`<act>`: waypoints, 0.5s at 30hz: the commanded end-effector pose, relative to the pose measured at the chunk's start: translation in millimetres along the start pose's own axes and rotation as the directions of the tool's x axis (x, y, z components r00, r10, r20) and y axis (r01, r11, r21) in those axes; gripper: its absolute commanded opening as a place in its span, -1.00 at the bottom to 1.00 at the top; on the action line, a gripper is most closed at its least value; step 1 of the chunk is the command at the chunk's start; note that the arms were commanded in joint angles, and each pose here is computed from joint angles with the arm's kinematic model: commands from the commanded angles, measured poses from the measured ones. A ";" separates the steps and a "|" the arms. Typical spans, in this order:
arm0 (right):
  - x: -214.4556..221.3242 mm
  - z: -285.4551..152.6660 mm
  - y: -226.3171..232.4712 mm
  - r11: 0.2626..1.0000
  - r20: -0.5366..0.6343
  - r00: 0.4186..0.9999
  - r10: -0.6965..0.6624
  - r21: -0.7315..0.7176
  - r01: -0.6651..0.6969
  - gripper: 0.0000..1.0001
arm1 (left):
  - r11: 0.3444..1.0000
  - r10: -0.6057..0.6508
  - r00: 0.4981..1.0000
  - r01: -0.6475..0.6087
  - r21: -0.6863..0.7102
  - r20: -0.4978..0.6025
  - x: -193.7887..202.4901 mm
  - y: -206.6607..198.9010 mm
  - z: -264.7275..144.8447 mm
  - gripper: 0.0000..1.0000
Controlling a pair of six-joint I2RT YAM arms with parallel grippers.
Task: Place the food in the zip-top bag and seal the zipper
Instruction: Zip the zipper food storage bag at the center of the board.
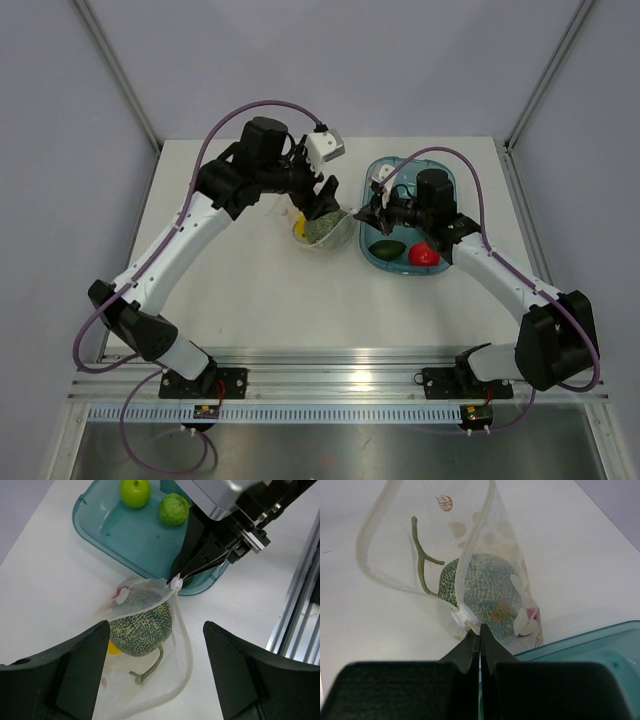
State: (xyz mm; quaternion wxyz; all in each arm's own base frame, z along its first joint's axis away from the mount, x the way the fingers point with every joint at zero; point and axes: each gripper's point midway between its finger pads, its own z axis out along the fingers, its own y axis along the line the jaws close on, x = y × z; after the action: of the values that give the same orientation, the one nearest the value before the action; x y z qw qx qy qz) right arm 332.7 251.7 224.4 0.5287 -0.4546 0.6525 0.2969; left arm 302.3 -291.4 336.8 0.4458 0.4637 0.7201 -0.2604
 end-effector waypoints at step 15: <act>-32.8 0.1 -5.5 1.000 0.097 0.995 -0.016 -0.013 0.018 -1.00 | 0.992 0.065 0.993 -0.075 0.101 0.098 7.9 -21.8 72.7 0.17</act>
State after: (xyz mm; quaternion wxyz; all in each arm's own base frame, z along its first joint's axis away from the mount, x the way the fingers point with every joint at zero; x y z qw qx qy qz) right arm 332.3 253.0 228.2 0.5251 -0.4482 0.6544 0.3083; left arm 298.6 -343.0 272.2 0.4084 0.5150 0.6916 -0.2994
